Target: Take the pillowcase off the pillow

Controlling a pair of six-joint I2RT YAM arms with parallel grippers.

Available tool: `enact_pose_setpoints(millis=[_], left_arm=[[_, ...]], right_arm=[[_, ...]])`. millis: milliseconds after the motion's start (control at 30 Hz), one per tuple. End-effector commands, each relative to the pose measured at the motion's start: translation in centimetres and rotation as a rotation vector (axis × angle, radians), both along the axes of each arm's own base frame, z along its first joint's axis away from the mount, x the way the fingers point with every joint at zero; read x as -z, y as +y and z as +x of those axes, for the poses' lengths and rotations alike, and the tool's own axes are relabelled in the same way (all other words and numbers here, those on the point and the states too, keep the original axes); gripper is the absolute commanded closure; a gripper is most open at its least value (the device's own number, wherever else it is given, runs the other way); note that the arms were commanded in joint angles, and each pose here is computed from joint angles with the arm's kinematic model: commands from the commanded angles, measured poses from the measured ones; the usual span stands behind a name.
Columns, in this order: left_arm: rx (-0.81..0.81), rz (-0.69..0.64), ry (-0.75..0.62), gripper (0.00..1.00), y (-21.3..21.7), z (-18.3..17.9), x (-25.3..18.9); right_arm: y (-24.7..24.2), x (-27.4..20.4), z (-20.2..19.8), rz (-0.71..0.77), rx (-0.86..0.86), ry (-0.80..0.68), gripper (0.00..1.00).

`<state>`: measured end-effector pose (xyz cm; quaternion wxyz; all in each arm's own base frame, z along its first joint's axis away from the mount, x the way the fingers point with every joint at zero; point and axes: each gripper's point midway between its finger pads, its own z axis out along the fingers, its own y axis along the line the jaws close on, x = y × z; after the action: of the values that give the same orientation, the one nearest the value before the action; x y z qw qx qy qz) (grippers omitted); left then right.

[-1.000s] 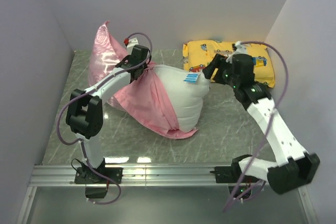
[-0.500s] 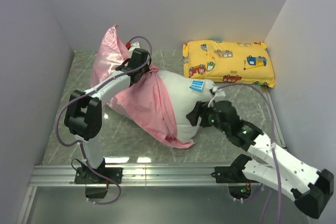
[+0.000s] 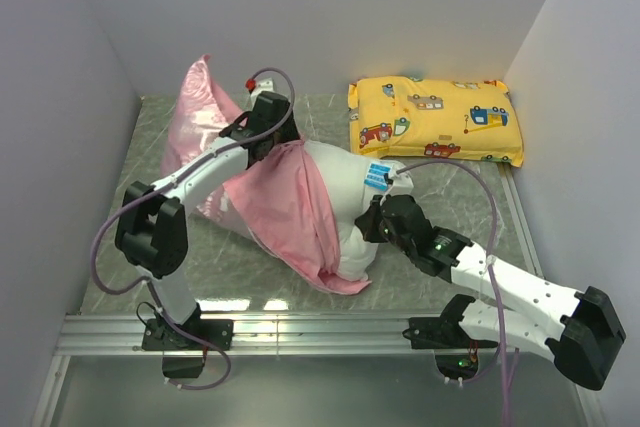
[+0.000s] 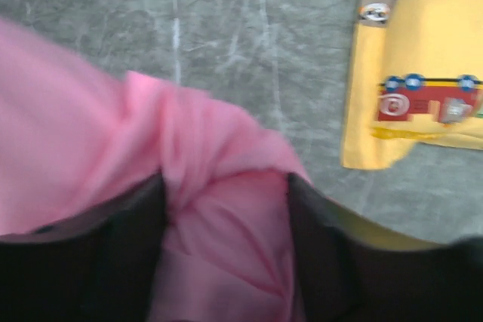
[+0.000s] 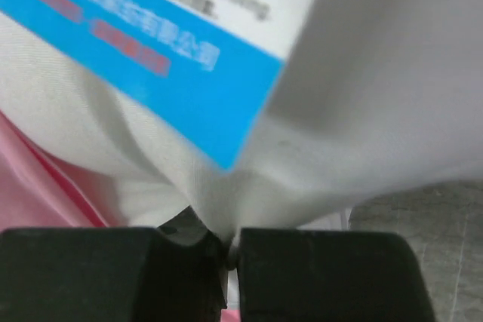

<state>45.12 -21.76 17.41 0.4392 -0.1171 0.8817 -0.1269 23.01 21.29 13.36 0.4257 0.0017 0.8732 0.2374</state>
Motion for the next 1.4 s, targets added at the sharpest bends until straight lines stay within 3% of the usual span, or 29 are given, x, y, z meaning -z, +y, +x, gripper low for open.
enact_pose_setpoints(millis=[0,200,300,433,633,767,900,1133,1233,1267,1333,1367], left_arm=[[0.095,0.028,-0.001,0.29,-0.5,-4.1,-5.8],[0.158,-0.024,-0.224,0.15,-0.2,-7.5,-17.2],[0.193,-0.005,-0.256,0.13,-1.1,-10.6,-18.8],[0.171,0.003,-0.241,0.12,-1.2,-14.5,-17.2],[0.181,-0.059,-0.161,0.12,-1.8,-20.9,-11.3],[0.248,-0.062,-0.091,0.07,-2.7,-25.2,-7.3],[0.293,-0.088,-0.058,0.05,-4.2,-27.2,-5.1],[0.298,-0.070,-0.024,0.06,-6.4,-27.4,-2.0],[0.223,-0.008,-0.017,0.24,-5.3,-26.7,-0.8],[0.195,0.022,-0.017,0.47,-4.8,-26.4,-0.4],[0.114,0.065,-0.034,0.72,-3.1,-25.6,-0.8],[0.080,0.115,-0.024,0.89,-1.2,-25.5,-0.6]], right_arm=[[-0.7,-2.6,1.7,-0.011,0.075,-0.071,1.00],[-1.9,-3.0,2.5,-0.065,0.115,-0.047,1.00],[-2.0,-3.4,3.3,-0.059,0.115,-0.028,1.00],[-1.6,-3.8,3.9,-0.063,0.096,-0.017,1.00],[-1.5,-5.1,4.4,-0.053,0.092,-0.032,1.00],[-1.5,-5.9,4.4,-0.044,0.079,-0.041,1.00],[-1.7,-6.8,4.3,-0.033,0.077,-0.057,1.00],[-1.7,-7.8,4.3,-0.032,0.072,-0.067,1.00],[-2.0,-8.5,4.3,-0.037,0.074,-0.076,1.00],[-2.1,-9.0,4.4,-0.031,0.072,-0.084,1.00],[-3.3,-9.6,4.8,-0.029,0.096,-0.089,1.00],[-3.8,-10.1,5.0,-0.020,0.104,-0.096,1.00]])
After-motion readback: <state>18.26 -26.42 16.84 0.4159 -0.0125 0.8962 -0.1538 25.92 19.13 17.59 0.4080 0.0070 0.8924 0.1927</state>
